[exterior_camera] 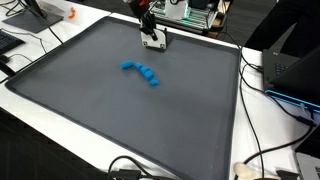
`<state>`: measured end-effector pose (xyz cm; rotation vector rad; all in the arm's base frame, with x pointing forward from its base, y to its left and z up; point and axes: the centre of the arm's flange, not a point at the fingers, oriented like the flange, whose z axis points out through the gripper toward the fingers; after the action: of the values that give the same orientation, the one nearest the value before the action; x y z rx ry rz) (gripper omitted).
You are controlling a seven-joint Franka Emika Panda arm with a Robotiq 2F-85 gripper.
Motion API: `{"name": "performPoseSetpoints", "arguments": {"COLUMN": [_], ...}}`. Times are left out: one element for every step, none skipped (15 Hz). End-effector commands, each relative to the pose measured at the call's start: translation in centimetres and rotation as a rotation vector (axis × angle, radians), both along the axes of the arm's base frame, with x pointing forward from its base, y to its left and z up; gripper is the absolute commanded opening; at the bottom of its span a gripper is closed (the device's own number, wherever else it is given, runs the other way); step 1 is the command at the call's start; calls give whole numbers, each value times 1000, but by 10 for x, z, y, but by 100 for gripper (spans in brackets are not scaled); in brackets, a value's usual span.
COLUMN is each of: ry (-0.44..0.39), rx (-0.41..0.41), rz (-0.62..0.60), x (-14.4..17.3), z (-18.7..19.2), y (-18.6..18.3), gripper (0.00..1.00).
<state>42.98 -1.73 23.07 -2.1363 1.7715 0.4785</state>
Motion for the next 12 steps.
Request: {"name": "performPoseSetpoints", "arguments": {"ry": [-10, -5, -7, -2, -3, 0, -4, -4, -4, -6, -7, -8], "rx": [9, 8, 11, 7, 8, 5, 3, 0, -5, -10, -10, -14], "rz": [-41, -45, -44, -45, -45, -46, -48, -47, -46, -48, -51, -52], "x": [-10, -11, -11, -11, -11, -12, -11, -11, -9, -9, -9, -10], "z": [-2, -3, -3, -4, -4, -5, -5, -6, -8, -9, -10, -11], "y": [5, 5, 5, 5, 5, 5, 6, 7, 9, 10, 11, 12], "gripper": [1, 1, 1, 1, 1, 1, 1, 1, 1, 1, 1, 1]}}
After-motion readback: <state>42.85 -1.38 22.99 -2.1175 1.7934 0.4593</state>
